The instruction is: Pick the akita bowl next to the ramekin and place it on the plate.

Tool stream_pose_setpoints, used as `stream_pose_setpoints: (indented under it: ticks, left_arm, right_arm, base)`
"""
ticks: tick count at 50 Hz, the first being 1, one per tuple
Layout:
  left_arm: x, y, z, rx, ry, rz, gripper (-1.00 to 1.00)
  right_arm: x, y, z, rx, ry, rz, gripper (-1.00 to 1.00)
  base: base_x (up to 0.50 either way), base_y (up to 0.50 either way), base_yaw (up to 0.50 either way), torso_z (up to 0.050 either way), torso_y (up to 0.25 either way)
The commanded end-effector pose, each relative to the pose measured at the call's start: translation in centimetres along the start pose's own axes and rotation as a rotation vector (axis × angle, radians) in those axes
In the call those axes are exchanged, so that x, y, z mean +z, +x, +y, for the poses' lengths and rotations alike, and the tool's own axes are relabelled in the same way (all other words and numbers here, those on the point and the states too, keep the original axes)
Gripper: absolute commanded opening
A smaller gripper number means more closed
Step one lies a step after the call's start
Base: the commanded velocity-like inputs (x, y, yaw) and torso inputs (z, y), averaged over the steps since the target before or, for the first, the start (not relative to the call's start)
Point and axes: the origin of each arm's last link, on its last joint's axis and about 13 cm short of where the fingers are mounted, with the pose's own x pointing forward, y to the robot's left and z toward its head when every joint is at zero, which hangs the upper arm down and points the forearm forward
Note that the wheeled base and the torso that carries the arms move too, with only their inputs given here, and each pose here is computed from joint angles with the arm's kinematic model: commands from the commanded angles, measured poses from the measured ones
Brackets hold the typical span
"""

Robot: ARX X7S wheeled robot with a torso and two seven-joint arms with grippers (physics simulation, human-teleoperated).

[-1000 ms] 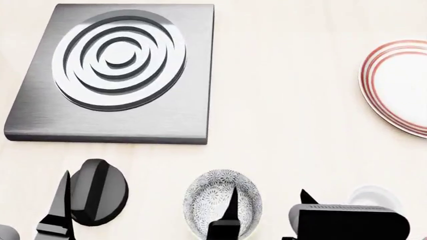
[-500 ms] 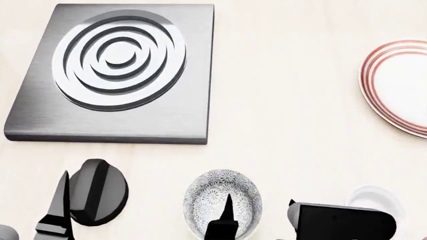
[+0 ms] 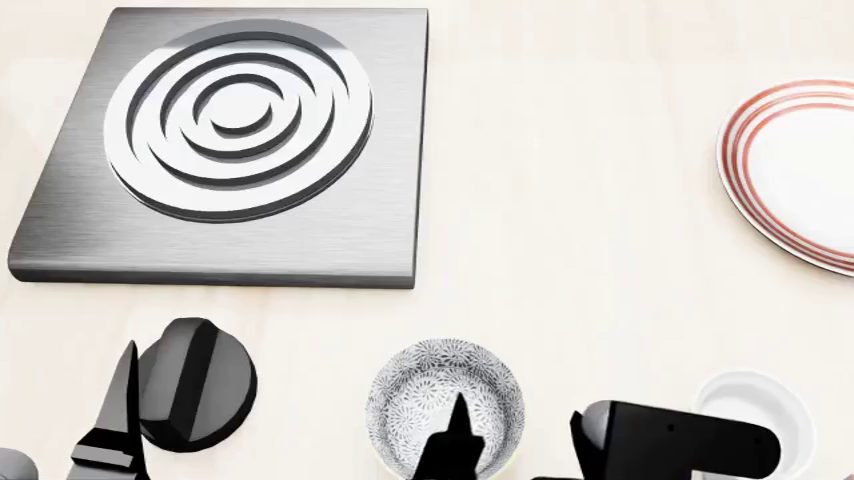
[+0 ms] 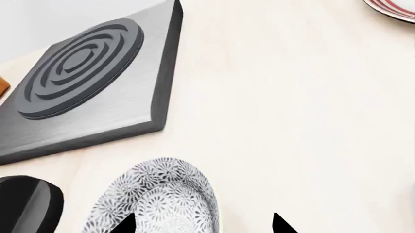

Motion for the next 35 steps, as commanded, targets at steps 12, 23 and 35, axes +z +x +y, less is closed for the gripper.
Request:
stream_pose_setpoints:
  ticks: [12, 23, 35]
  left_arm:
    - [-0.1, 0.0, 0.0, 0.000, 0.000, 0.002, 1.00]
    - [-0.1, 0.0, 0.0, 0.000, 0.001, 0.003, 1.00]
    - [-0.2, 0.0, 0.0, 0.002, 0.000, 0.005, 1.00]
  right_arm:
    - [-0.8, 1.2, -0.9, -0.032, 0.068, 0.036, 1.00]
    - [-1.0, 1.4, -1.0, -0.040, 0.067, 0.050, 1.00]
    - [-1.4, 1.8, -1.0, -0.039, 0.074, 0.063, 1.00]
  base:
    - [0.00, 0.00, 0.00, 0.000, 0.000]
    - [0.00, 0.00, 0.00, 0.000, 0.000]
    - [0.00, 0.00, 0.00, 0.000, 0.000]
